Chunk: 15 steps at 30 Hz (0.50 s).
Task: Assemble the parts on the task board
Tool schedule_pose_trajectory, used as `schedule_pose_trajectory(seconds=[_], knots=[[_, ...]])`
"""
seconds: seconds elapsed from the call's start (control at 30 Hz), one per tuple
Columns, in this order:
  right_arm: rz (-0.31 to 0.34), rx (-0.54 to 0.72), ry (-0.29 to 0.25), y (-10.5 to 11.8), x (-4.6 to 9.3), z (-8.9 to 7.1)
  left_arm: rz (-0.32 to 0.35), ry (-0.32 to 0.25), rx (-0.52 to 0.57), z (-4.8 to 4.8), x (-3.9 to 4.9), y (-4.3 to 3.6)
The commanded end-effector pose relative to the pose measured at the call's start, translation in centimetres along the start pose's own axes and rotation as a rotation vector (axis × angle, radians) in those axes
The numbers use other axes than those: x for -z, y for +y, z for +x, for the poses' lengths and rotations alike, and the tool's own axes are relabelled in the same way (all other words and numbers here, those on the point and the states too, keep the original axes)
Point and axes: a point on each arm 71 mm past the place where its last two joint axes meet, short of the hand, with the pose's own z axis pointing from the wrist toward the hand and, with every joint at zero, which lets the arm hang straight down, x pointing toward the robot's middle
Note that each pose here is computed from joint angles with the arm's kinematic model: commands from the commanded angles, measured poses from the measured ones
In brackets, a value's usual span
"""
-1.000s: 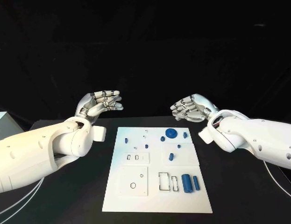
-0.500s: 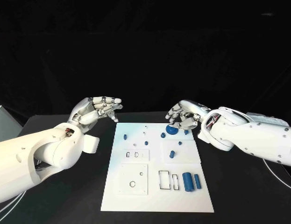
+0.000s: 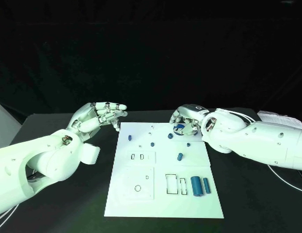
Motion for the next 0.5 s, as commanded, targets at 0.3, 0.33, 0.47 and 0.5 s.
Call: schedule_pose_trajectory(seconds=[0.3,0.33,0.47,0.5], knots=[[0.033,0.101,0.058,0.2,-0.4,1.3,-0.001,0.039,0.005,0.47,0.01,-0.22],[0.033,0.102,0.063,0.2,-0.4,1.4,-0.001,0.039,0.005,0.48,0.02,-0.24],[0.032,0.106,0.076,0.4,-0.4,1.6,-0.001,0.040,0.005,0.49,0.02,-0.28],[0.032,0.107,0.079,0.4,-0.4,1.7,-0.001,0.040,0.005,0.49,0.02,-0.29]])
